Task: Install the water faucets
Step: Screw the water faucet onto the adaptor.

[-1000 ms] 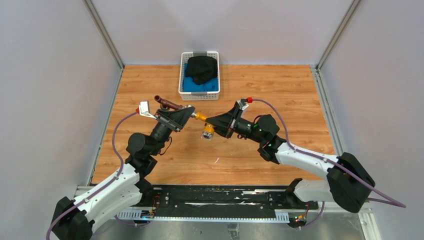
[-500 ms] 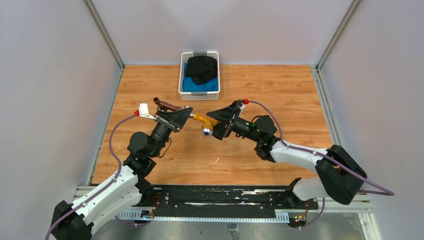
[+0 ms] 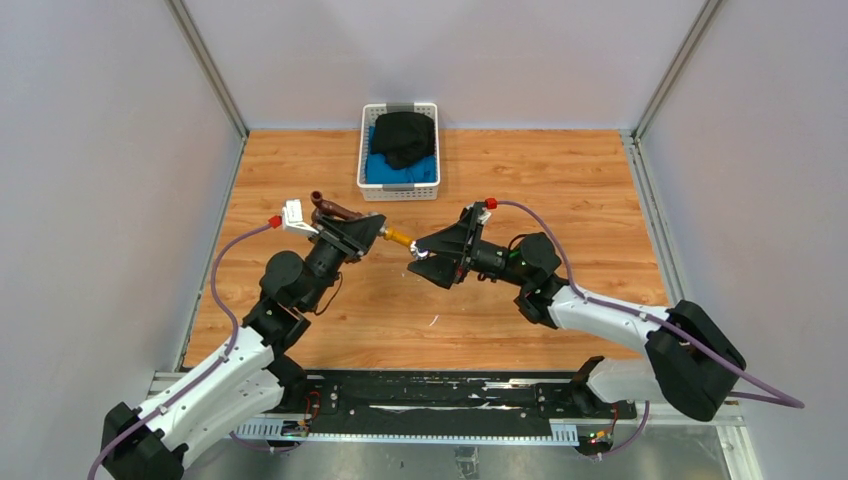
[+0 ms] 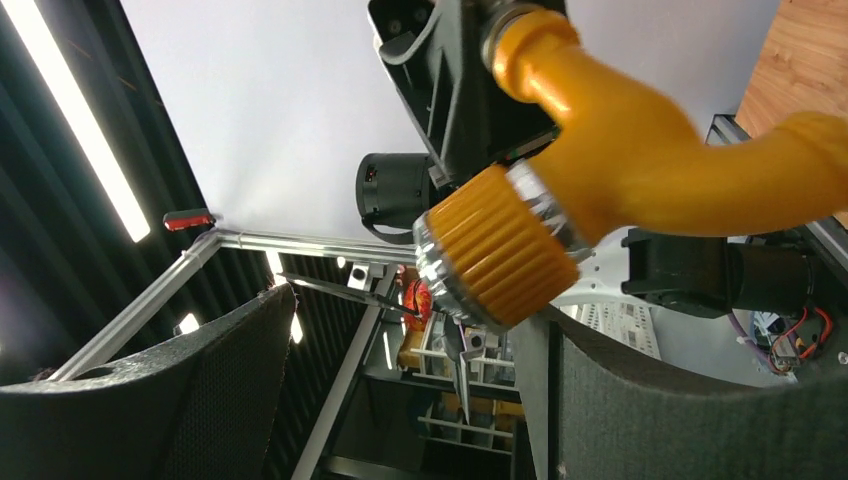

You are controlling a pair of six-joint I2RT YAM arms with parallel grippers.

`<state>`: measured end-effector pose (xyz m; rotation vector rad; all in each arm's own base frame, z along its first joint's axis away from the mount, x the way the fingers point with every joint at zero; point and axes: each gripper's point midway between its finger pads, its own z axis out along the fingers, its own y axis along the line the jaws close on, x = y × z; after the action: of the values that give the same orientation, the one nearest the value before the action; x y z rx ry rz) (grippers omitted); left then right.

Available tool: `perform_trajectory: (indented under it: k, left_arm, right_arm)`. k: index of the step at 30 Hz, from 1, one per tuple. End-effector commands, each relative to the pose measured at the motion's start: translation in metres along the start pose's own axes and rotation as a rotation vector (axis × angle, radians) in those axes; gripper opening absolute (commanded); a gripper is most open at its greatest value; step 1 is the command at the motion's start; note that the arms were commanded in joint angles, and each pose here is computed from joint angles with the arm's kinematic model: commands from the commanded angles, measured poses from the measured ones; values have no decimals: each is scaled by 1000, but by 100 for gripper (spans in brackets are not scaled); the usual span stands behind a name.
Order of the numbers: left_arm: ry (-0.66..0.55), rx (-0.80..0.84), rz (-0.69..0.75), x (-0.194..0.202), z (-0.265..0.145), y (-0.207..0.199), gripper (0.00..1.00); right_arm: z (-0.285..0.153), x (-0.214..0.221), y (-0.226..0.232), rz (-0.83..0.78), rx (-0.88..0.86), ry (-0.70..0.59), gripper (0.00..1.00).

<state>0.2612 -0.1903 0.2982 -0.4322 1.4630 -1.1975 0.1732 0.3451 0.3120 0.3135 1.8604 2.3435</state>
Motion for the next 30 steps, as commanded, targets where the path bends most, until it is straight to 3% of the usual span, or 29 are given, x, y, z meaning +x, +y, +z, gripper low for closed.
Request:
perform_trajectory:
  k: [1, 7, 11, 17, 25, 30]
  left_arm:
    - [-29, -2, 44, -11, 4, -7, 0]
    - [9, -13, 56, -6, 4, -7, 0]
    - [46, 0, 52, -3, 2, -14, 0]
    - [102, 0, 67, -3, -4, -27, 0]
    - [149, -51, 31, 1, -3, -28, 0]
    - [273, -163, 1, 14, 0, -27, 0]
  right_arm:
    - [-2, 3, 17, -90, -26, 31, 77]
    - [-2, -5, 30, -140, -38, 16, 77]
    - [-10, -27, 17, -237, 98, -68, 77]
    - [-35, -72, 10, -567, 394, -248, 70]
    - [-54, -63, 44, -903, 486, -167, 73]
    - [-87, -59, 44, -1200, 526, -170, 72]
